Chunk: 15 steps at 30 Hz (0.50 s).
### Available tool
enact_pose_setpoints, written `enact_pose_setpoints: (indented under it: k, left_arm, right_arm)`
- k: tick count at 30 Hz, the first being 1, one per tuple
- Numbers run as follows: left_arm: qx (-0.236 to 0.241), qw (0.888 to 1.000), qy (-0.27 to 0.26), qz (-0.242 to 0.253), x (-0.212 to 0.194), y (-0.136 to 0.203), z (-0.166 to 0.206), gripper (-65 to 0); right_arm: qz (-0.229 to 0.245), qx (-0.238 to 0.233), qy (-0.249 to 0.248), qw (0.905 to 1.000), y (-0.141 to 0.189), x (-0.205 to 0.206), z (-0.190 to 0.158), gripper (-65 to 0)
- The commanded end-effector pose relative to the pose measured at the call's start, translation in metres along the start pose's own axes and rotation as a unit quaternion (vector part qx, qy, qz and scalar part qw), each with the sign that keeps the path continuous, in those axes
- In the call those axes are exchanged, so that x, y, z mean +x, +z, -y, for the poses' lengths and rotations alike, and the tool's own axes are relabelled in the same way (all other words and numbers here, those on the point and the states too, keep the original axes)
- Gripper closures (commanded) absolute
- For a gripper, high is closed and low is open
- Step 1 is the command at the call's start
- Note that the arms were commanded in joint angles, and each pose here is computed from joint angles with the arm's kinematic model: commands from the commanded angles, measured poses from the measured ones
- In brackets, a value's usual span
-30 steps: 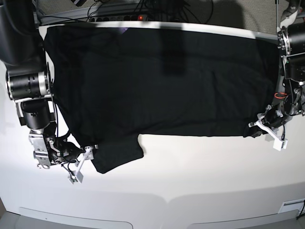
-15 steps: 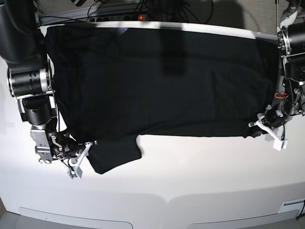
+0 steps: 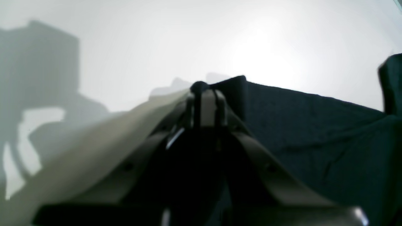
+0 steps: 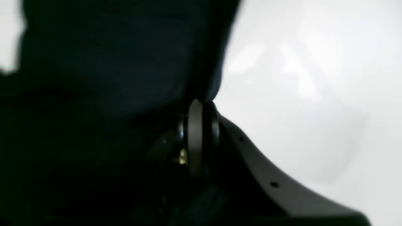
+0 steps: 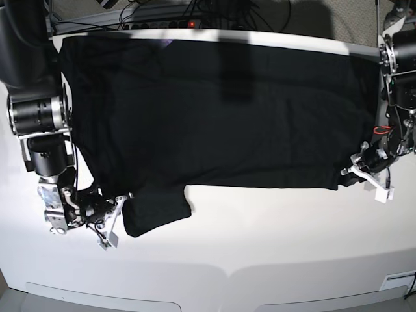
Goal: Fold the T-shirt properly
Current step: 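Lift the hem with both grippers and fold it over toward the collar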
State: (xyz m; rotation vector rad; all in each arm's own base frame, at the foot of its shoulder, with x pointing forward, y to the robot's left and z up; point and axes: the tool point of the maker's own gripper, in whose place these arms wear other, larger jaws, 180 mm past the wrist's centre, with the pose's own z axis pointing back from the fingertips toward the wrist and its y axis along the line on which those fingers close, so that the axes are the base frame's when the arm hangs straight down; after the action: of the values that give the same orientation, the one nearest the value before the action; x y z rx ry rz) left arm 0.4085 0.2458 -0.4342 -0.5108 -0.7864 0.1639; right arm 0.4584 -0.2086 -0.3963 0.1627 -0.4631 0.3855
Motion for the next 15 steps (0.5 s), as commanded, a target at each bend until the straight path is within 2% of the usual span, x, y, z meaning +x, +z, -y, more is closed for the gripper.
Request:
enact_pose_setpoints:
  k: [1,7,10,15]
  left_arm:
    - [0.010,1.000,-0.006,0.000,0.009,0.007,-0.008,0.0]
    - [0.019,0.999,0.017,0.030,0.014,0.031,-0.029,0.0]
    - [0.013,0.999,-0.003,0.043,0.021,0.040,-0.025,0.0]
    - [-0.015,0.997,-0.050,0.063,0.025,0.052,0.000,0.0]
  right_arm:
    - [0.033,0.001,0.004,0.9994,0.015,0.023,0.006,0.0]
    - [0.069,0.031,-0.005,0.9971,0.024,0.004,-0.003,0.0]
    - [0.085,0.042,0.025,0.9952,0.034,-0.001,-0.021,0.0]
    - [0.112,0.024,0.056,0.9919,0.057,-0.010,-0.049,0.0]
